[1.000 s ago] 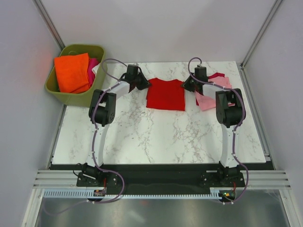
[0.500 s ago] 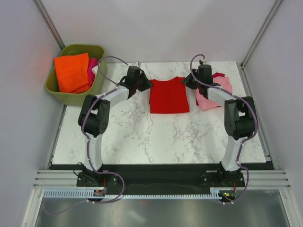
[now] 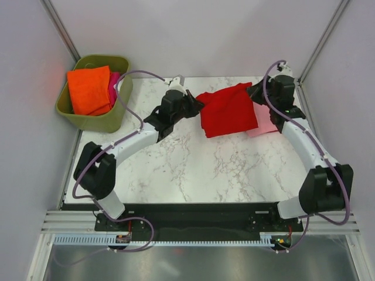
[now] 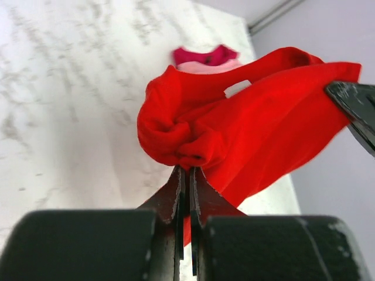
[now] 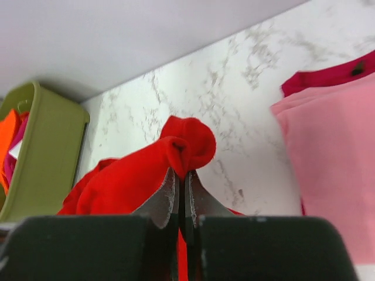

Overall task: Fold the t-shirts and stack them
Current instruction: Neatly place the folded tshirt to the corner

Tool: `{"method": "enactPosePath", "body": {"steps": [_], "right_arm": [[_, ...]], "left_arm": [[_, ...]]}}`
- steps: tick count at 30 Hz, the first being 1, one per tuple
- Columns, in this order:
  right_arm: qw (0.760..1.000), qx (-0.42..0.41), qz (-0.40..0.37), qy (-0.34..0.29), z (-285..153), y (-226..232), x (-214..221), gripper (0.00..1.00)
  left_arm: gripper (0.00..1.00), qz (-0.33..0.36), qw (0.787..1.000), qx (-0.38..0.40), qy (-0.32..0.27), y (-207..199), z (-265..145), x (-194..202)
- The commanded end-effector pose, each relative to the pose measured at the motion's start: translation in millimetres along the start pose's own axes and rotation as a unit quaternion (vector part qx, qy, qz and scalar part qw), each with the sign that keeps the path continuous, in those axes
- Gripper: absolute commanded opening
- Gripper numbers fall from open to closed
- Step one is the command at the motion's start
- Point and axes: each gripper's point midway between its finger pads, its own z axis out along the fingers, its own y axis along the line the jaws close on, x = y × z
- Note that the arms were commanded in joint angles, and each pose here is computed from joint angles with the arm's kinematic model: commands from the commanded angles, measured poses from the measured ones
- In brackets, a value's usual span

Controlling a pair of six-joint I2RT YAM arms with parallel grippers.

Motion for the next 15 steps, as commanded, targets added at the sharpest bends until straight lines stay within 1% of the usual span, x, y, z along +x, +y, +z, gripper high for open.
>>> {"method": "enactPosePath", "body": {"steps": [1, 2, 3, 4, 5, 7, 8, 10, 11, 12, 13, 14, 15], "right_arm": [[0.997, 0.051, -0.008, -0.062, -36, -22, -44, 0.00], [0.995, 0.075, -0.005, -0.070, -45, -37, -53, 0.00], [0.994, 0.084, -0.005, -0.072, -48, -43, -58, 0.00], [0.992, 0.093, -0.005, -0.080, -52, -50, -68, 0.00], [0.991, 0.110, 0.001, -0.080, -55, -66, -74, 0.00], [0.990, 0.115, 0.009, -0.082, -58, -76, -87, 0.00], [0.988, 0.129, 0.019, -0.079, -59, -93, -92, 0.00], [0.988, 0.131, 0.024, -0.079, -61, -100, -102, 0.00], [0.986, 0.145, 0.029, -0.078, -62, -113, -105, 0.00], [0.985, 0.150, 0.028, -0.081, -62, -117, -110, 0.00], [0.983, 0.159, 0.032, -0.085, -63, -126, -116, 0.00], [0.982, 0.168, 0.037, -0.073, -58, -136, -111, 0.00], [0.982, 0.168, 0.038, -0.075, -57, -139, -116, 0.00]], "left_arm": [[0.02, -0.015, 0.997, 0.055, -0.056, -58, -26, -18], [0.02, -0.014, 0.996, 0.063, -0.056, -66, -28, -15], [0.02, -0.011, 0.996, 0.070, -0.050, -77, -27, -4], [0.02, -0.011, 0.995, 0.077, -0.054, -84, -25, -2], [0.02, -0.011, 0.995, 0.081, -0.051, -89, -23, 1], [0.02, -0.013, 0.995, 0.094, -0.036, -104, -12, 16], [0.02, -0.013, 0.994, 0.098, -0.034, -110, -9, 20], [0.02, -0.003, 0.993, 0.109, -0.037, -128, 2, 31], [0.02, 0.002, 0.993, 0.110, -0.042, -134, 6, 34], [0.02, 0.009, 0.991, 0.119, -0.056, -151, 6, 29], [0.02, 0.016, 0.992, 0.114, -0.050, -151, 17, 42], [0.02, 0.019, 0.991, 0.118, -0.053, -157, 21, 43], [0.02, 0.018, 0.990, 0.129, -0.060, -170, 24, 38]]}}
